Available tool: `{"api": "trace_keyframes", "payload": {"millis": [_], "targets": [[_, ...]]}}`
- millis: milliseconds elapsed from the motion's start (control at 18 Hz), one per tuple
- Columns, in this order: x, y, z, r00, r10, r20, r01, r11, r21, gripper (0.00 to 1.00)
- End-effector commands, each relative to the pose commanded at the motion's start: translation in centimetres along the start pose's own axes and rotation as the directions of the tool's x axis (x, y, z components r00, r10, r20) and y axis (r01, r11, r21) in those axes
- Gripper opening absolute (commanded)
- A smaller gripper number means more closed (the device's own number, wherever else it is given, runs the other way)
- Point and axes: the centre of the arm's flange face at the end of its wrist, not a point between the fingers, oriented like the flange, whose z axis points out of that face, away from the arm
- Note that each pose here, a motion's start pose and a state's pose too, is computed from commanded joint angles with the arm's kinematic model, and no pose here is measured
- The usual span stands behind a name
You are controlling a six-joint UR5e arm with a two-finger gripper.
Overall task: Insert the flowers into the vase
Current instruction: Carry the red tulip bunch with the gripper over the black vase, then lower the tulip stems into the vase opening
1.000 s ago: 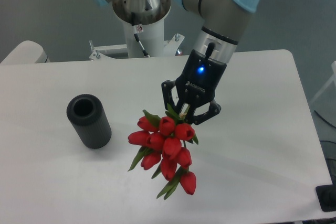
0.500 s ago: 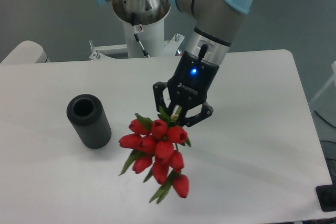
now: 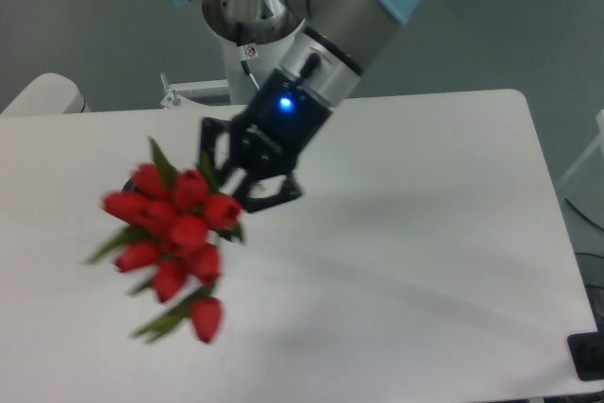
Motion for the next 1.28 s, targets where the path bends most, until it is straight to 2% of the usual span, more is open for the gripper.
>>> {"api": "trace_keyframes", "payload": {"millis": [278, 389, 611, 722, 833, 944, 1111, 1278], "targets": [[2.9, 1.3, 3.6, 0.997, 0.006, -0.081, -0.006, 1.0, -0.005, 0.13], [3.5, 1.2, 3.7, 0.99, -0.006, -0.142, 0.015, 0.998, 0.059, 0.13], [3.4, 1.8, 3.3, 0.987, -0.005, -0.158, 0.019, 0.996, 0.086, 0.13], [3.5, 2.8, 3.2, 0.981, -0.001, -0.194, 0.028, 0.99, 0.138, 0.13], [2.7, 3.9, 2.0, 0.979, -0.004, -0.206, 0.043, 0.982, 0.185, 0.13], [2.2, 4.5, 1.3, 0.977, 0.028, -0.21, 0.021, 0.974, 0.227, 0.13], [1.8, 6.4, 1.5, 0.978, 0.044, -0.204, 0.006, 0.971, 0.238, 0.13], [2.0, 6.4, 1.6, 0.976, 0.058, -0.208, -0.005, 0.969, 0.246, 0.13]]}}
